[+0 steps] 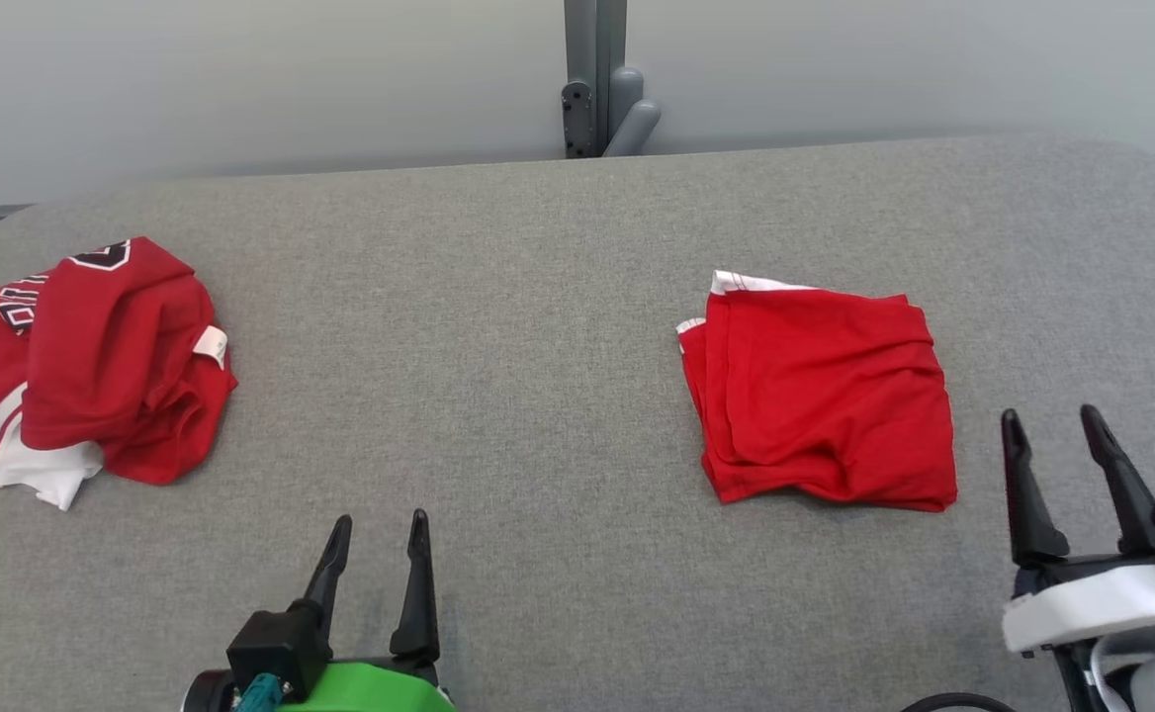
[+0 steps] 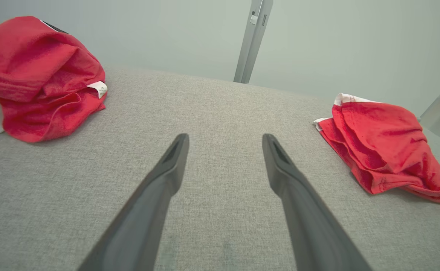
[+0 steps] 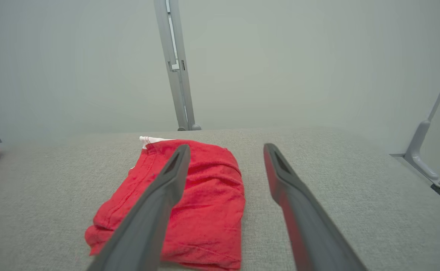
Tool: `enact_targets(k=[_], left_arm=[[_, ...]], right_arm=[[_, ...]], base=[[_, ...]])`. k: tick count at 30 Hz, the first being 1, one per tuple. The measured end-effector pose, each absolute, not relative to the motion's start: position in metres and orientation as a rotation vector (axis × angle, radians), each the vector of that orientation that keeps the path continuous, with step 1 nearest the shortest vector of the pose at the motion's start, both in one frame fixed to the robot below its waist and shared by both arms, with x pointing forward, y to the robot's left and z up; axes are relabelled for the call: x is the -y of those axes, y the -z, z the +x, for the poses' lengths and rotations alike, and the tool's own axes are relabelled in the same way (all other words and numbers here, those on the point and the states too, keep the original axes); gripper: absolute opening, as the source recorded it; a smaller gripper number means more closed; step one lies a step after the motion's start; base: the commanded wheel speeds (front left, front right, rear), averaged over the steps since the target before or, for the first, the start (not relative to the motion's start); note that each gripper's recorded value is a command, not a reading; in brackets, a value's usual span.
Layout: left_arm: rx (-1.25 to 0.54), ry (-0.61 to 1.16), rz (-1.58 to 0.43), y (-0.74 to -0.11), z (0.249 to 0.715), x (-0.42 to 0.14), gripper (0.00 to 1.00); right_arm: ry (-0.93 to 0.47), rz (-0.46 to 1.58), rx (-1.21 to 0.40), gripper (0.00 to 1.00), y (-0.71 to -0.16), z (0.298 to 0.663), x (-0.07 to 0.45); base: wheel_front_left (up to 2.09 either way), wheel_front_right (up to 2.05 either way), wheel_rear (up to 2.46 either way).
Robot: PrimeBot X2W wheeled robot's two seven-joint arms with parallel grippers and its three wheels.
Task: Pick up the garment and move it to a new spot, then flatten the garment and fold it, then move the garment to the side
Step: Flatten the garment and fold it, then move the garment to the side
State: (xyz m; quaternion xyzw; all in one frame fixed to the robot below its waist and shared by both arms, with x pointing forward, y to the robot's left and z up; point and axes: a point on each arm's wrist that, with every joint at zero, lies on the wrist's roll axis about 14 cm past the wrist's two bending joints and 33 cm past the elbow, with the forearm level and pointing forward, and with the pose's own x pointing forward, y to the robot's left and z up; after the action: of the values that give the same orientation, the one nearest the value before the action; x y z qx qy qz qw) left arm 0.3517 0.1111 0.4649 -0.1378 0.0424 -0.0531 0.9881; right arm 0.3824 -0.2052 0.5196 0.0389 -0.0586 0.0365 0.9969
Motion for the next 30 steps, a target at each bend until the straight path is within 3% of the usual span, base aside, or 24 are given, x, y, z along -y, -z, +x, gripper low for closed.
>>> enact_targets(k=[7, 14, 24, 30], left_arm=[[-0.052, 0.052, -0.227, -0.470, 0.341, -0.138, 1.00], [-0.065, 0.026, -0.178, -0.462, 0.331, -0.157, 1.00], [-0.064, 0.006, -0.172, -0.461, 0.330, -0.165, 1.00], [-0.064, 0.000, -0.178, -0.461, 0.336, -0.167, 1.00]], right_arm=[[0.073, 0.036, 0.067, 1.00, -0.502, 0.354, 0.245], [0.098, 0.031, 0.008, 1.00, -0.484, 0.346, 0.252], [0.088, 0.057, 0.012, 1.00, -0.484, 0.355, 0.247], [0.059, 0.224, -0.044, 1.00, -0.471, 0.380, 0.234]], base=[[0.00, 0.00, 0.00], [0.00, 0.00, 0.00], [0.00, 0.00, 0.00], [0.00, 0.00, 0.00]])
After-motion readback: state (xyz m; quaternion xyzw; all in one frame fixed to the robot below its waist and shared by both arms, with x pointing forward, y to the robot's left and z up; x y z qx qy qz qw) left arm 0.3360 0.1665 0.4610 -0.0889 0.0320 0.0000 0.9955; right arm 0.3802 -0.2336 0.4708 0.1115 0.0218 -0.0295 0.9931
